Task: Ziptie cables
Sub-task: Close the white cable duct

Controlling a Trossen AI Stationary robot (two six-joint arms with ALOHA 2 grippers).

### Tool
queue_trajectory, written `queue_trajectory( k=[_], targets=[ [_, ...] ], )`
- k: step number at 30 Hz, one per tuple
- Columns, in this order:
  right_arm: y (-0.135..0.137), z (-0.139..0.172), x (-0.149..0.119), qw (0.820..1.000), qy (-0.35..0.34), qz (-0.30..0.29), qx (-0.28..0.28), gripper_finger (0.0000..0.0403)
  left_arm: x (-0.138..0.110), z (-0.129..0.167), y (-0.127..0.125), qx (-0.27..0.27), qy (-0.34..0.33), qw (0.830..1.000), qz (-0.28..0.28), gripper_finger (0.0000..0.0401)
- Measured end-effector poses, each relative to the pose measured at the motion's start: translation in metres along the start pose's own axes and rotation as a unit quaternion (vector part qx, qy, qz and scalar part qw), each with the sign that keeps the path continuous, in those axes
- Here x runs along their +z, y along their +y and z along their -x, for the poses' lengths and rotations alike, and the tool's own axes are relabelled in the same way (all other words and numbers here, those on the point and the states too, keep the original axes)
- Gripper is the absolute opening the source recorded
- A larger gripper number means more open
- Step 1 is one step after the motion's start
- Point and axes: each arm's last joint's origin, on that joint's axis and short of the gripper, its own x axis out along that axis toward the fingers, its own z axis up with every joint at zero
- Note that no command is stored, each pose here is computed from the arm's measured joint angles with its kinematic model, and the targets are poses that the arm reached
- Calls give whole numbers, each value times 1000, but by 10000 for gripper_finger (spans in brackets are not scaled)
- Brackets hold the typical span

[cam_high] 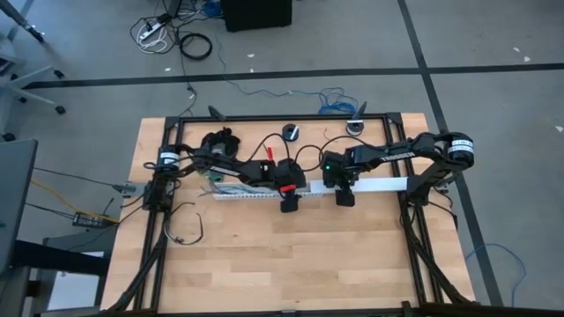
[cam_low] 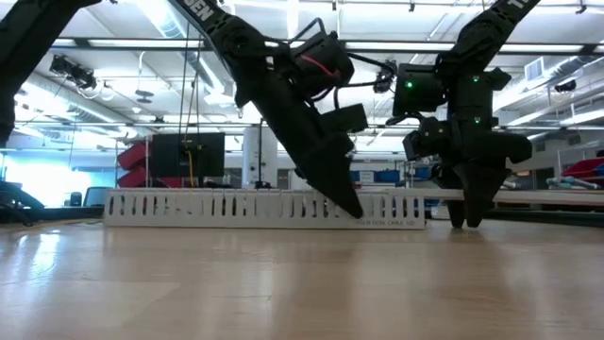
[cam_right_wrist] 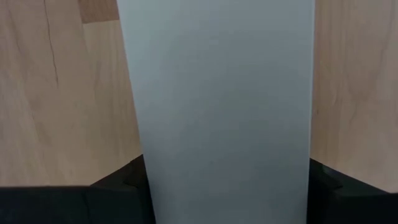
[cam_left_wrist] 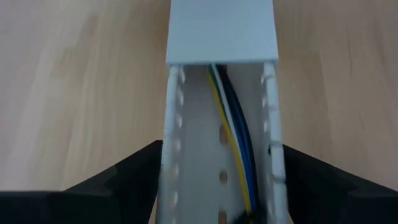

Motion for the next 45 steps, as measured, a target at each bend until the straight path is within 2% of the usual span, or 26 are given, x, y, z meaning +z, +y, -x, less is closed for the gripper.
queue_trajectory(
  k=[6, 13, 17, 22, 31, 45],
  targets=[
    [0, 0, 0, 1000, 3, 2, -1, 228, 0, 18, 3, 8, 35, 999, -3, 280],
    [0, 0, -1, 1000, 4, 4, -3, 228, -19, 17, 2, 8, 90, 996, -8, 280],
    [-1, 1, -1, 1000, 4, 4, -3, 228, -26, 16, 2, 8, 97, 995, -3, 280],
    [-1, 1, -1, 1000, 4, 6, -5, 228, -24, 15, 2, 9, 83, 997, 0, 278],
    [-1, 1, 0, 1000, 2, 2, -9, 223, -18, 14, 3, 15, 64, 997, 39, 257],
    [-1, 2, 1, 1000, -3, 0, -4, 224, -10, 13, 0, 12, 21, 999, 41, 250]
  ],
)
